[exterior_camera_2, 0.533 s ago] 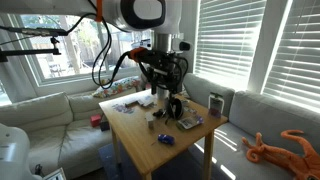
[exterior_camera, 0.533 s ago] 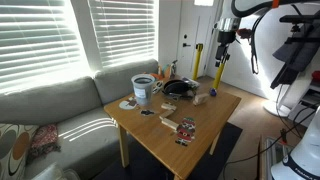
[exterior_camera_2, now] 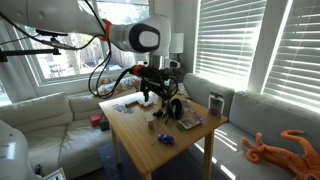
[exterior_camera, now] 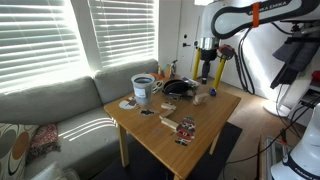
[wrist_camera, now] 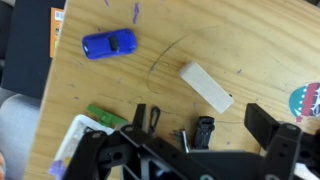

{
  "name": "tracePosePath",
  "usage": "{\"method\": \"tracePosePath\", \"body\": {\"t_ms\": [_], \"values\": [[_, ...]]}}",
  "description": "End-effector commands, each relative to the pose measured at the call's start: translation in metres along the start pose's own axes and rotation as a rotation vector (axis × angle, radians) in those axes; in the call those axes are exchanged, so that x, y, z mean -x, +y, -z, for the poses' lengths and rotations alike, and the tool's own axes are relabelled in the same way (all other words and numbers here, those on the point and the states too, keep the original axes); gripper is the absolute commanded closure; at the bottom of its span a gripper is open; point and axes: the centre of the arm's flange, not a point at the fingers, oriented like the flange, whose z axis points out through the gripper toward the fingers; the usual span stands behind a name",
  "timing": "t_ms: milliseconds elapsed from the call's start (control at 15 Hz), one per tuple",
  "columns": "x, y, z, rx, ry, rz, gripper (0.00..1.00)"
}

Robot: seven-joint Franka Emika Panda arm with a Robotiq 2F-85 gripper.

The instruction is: Add a block to the block stack

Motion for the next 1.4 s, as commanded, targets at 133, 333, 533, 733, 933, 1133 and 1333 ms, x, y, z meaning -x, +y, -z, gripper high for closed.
{"method": "tracePosePath", "body": {"t_ms": [133, 333, 533, 733, 933, 1133, 1333], "values": [[-0.085, -0.072, -0.052, 0.145, 0.061, 0.256, 0.0], [-0.103, -0.116, -0.063, 0.217, 0.149, 0.324, 0.0], [-0.094, -0.135, -0.036, 0.149, 0.146, 0.415, 0.0], [-0.099, -0.137, -0.049, 0.17, 0.152, 0.397, 0.0], [-0.099, -0.145, -0.053, 0.181, 0.24, 0.284, 0.0], [-0.101, -0.138, -0.048, 0.171, 0.196, 0.338, 0.0], [-0.101, -0.138, -0.048, 0.171, 0.197, 0.338, 0.0]]}}
